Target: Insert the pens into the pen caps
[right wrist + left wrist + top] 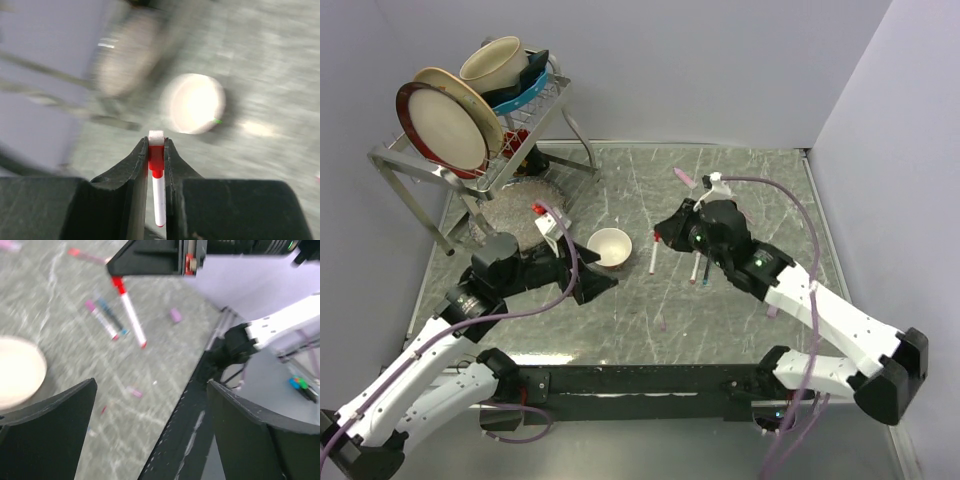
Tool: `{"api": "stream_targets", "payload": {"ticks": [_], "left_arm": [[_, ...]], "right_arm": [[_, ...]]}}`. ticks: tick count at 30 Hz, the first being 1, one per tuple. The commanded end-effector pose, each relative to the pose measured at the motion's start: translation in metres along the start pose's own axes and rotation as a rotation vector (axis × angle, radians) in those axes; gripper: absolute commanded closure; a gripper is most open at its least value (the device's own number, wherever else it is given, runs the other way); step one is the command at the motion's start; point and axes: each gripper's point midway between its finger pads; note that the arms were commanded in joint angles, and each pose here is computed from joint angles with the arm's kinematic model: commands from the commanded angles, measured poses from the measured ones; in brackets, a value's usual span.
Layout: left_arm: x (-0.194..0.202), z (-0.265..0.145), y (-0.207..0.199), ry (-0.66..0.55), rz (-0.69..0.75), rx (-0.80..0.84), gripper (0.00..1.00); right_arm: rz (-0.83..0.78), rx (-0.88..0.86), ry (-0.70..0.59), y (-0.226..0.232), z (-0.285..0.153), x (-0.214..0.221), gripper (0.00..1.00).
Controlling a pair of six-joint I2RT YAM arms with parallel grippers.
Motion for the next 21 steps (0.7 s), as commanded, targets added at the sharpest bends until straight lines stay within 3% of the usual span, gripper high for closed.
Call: {"api": "stream_targets", "payload": {"ticks": [1, 5, 10, 14, 21], "left_arm": [[0.01, -0.007, 0.03, -0.032, -0.021, -0.144, 0.01], [0.014, -0.015, 0.048, -0.099, -0.022, -0.224, 0.01], [0.002, -0.026, 0.052, -0.16, 0.032, -0.271, 0.01], [0.003, -0.028, 0.053, -0.167, 0.034, -0.276, 0.01], [0.003, -0.027, 0.056, -0.158, 0.034, -0.293, 0.01]], "right_arm": [[-0.097, 0.206, 0.25, -0.068, 0.01, 0.041, 1.0], [-0.092, 0.343, 0.368, -0.118, 0.032, 0.058, 1.0], [-0.03, 0.377, 0.397, -0.136, 0.069, 0.064, 1.0], [0.002, 0.444, 0.47, -0.156, 0.101, 0.087, 0.91], [0.02, 0.555, 0.488, -0.182, 0.129, 0.097, 0.83]]}}
Point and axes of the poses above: each gripper's point midway between its finger pads, its own z axis out along the fingers, its own y axis along the line the jaws close on, x = y × z, and after that the axes turned 8 degrees about -z, right-handed
